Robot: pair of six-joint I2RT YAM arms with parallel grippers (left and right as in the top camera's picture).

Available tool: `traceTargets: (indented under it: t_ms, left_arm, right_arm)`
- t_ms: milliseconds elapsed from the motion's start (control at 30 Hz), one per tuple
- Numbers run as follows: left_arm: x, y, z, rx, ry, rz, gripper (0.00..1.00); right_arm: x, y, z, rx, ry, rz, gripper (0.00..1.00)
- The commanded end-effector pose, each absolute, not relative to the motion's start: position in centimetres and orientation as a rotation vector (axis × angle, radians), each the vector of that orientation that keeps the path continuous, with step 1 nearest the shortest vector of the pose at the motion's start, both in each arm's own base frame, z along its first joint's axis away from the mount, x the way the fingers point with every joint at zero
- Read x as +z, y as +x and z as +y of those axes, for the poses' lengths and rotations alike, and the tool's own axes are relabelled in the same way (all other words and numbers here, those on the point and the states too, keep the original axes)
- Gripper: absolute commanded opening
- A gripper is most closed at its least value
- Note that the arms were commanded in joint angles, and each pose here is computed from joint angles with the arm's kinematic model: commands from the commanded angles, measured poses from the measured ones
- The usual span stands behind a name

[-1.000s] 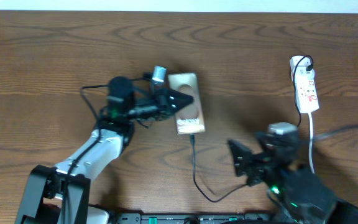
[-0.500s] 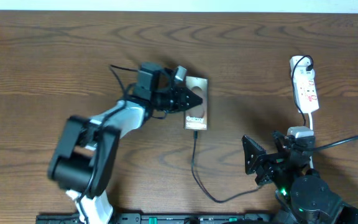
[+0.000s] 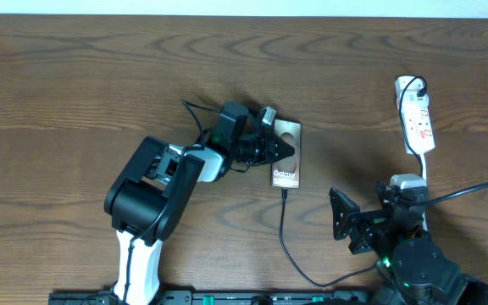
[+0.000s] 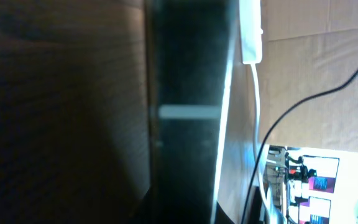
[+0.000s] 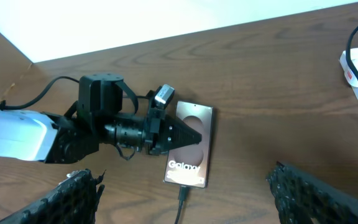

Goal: Plug charger to phone and switch on socket
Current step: 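Lower the phone flat onto the table with the left gripper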

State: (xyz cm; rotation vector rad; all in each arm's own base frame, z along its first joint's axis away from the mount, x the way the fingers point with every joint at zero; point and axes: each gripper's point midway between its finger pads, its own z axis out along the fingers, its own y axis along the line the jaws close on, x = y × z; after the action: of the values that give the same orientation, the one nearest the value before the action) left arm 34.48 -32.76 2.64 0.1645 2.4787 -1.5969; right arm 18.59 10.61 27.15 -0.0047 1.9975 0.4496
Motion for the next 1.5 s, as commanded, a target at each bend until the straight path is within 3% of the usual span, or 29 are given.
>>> traceTargets:
  t_ms: [0, 267, 433, 533, 700, 1033, 1467]
  left_arm:
    - [4.6, 35.7, -33.9, -1.609, 0.201, 2.411, 0.08]
    - [4.0, 35.3, -34.4, -1.577, 0.19, 2.438, 0.09]
    - [2.9, 34.5, -34.0, -1.561, 0.154, 2.513, 0.17]
    - [2.4, 34.2, -33.8, -1.553, 0.14, 2.543, 0.16]
    - [2.3, 34.1, -33.7, -1.551, 0.134, 2.555, 0.36]
    - [0.0, 33.5, -32.6, -1.428, 0.025, 2.68, 0.55]
    - [-2.8, 31.8, -32.1, -1.212, 0.008, 2.802, 0.64]
  right_arm:
    - [27.5, 18.7, 10.3, 0.443, 0.021, 1.99, 0.87]
    - [27.6, 18.8, 10.3, 0.446, 0.024, 1.987, 0.87]
    - [27.6, 18.8, 10.3, 0.474, 0.067, 1.99, 0.88]
    - [27.6, 18.8, 10.3, 0.483, 0.082, 1.991, 0.88]
    - [27.5, 18.8, 10.3, 0.483, 0.082, 1.992, 0.88]
    - [26.7, 18.5, 10.0, 0.451, 0.067, 2.023, 0.89]
    - [25.6, 17.9, 10.1, 0.448, 0.024, 2.079, 0.89]
